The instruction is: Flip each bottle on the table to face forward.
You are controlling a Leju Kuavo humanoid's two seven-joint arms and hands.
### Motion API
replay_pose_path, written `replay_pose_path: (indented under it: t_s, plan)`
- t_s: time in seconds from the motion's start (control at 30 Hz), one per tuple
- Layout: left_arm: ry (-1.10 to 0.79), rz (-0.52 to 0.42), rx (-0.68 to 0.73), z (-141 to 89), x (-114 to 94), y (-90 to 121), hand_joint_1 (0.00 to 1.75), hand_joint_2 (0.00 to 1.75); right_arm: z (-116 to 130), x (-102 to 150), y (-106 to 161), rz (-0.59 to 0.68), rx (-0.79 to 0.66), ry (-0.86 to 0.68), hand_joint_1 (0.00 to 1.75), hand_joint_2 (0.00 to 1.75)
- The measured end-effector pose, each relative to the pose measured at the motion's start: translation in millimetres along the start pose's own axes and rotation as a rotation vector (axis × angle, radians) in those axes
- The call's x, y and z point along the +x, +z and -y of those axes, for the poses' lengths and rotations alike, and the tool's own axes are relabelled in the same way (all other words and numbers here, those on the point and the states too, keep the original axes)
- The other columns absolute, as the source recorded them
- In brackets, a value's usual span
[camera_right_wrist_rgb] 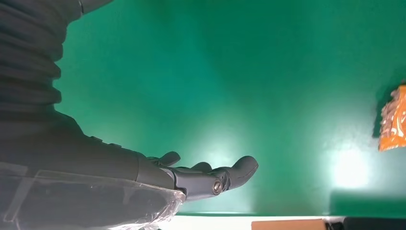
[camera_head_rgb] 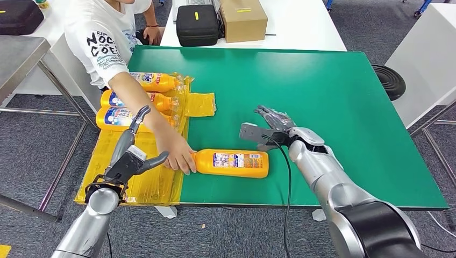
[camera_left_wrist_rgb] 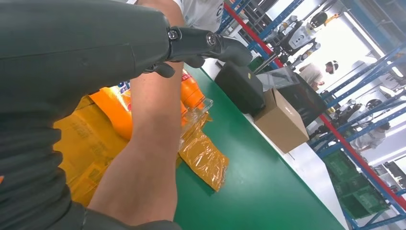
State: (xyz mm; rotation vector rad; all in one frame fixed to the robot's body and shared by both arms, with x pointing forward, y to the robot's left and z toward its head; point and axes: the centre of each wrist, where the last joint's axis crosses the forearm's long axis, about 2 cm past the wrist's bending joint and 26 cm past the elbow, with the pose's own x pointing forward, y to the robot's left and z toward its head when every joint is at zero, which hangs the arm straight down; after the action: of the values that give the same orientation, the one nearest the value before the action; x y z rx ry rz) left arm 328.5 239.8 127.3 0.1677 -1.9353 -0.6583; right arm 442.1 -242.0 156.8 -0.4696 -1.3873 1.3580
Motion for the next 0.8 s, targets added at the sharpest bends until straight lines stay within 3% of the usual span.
replay_pose_path:
  t_s: [0.5,0.8]
  plan:
    - [0.018,-0.022,-0.017,4.3,-5.3,5.8,0.0,1.75,-11.1,17.1,-7.0,0.086,0.034,-0.02,0.0,1.75]
    - [0.018,-0.048,-0.005,7.2,-11.5,18.4,0.0,1.75,-9.9,44.3,-15.1,0.316,-0.07,-0.137,0.0,1.75]
